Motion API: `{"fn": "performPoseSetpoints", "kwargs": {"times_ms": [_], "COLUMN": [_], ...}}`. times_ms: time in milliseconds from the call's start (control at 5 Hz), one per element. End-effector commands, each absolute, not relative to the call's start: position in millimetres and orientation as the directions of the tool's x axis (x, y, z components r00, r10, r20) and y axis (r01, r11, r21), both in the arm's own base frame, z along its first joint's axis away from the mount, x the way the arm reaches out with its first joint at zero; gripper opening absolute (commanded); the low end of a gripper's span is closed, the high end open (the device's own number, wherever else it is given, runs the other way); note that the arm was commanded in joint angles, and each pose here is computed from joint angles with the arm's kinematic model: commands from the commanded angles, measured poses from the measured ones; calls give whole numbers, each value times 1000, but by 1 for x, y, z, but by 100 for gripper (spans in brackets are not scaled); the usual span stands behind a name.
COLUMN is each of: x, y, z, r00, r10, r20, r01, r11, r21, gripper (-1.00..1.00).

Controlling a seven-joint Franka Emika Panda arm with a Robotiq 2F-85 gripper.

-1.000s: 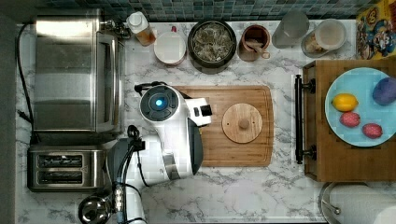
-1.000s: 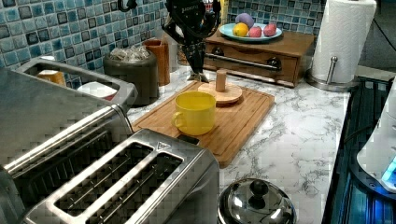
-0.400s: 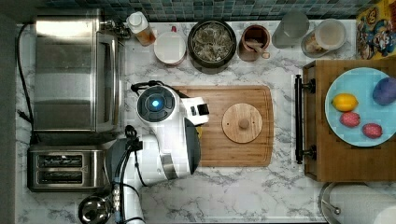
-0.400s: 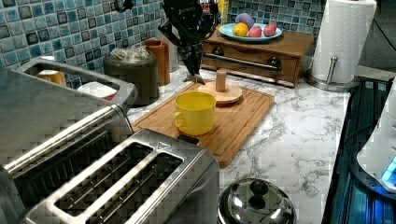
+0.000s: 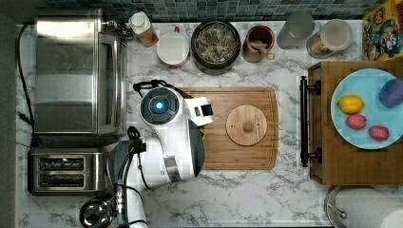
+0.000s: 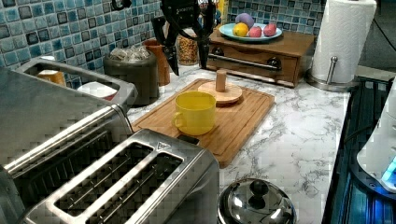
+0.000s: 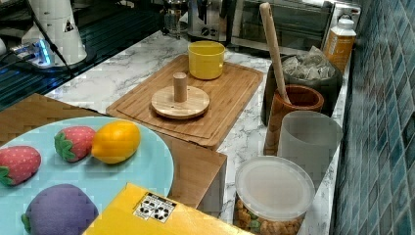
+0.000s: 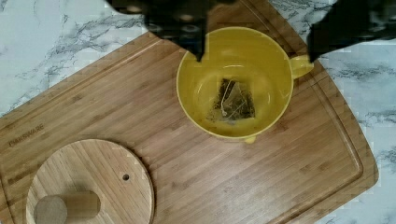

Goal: Put the tea in the cup.

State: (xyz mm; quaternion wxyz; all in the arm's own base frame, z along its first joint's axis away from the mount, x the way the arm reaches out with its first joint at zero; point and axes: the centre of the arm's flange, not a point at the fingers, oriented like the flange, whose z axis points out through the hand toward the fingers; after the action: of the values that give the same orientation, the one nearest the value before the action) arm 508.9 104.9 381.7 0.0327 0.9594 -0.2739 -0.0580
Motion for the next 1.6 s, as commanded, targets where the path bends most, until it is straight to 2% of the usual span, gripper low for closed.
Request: {"fn": "performPoseSetpoints", "kwargs": {"times_ms": [200,600,800,1600], "x": [516,517,515,515], "y": [110,108,104,104], "z": [370,369,375,375], "r00": [851,843,847,847], "r10": [-500,-516,-513,-513], "r20": [-160,-153,-137,-137], "r01": [-488,-501,-505,-505], "r11": [-866,-856,-858,-858], "r21": [110,127,90,90], "gripper": [100,100,100,100]}}
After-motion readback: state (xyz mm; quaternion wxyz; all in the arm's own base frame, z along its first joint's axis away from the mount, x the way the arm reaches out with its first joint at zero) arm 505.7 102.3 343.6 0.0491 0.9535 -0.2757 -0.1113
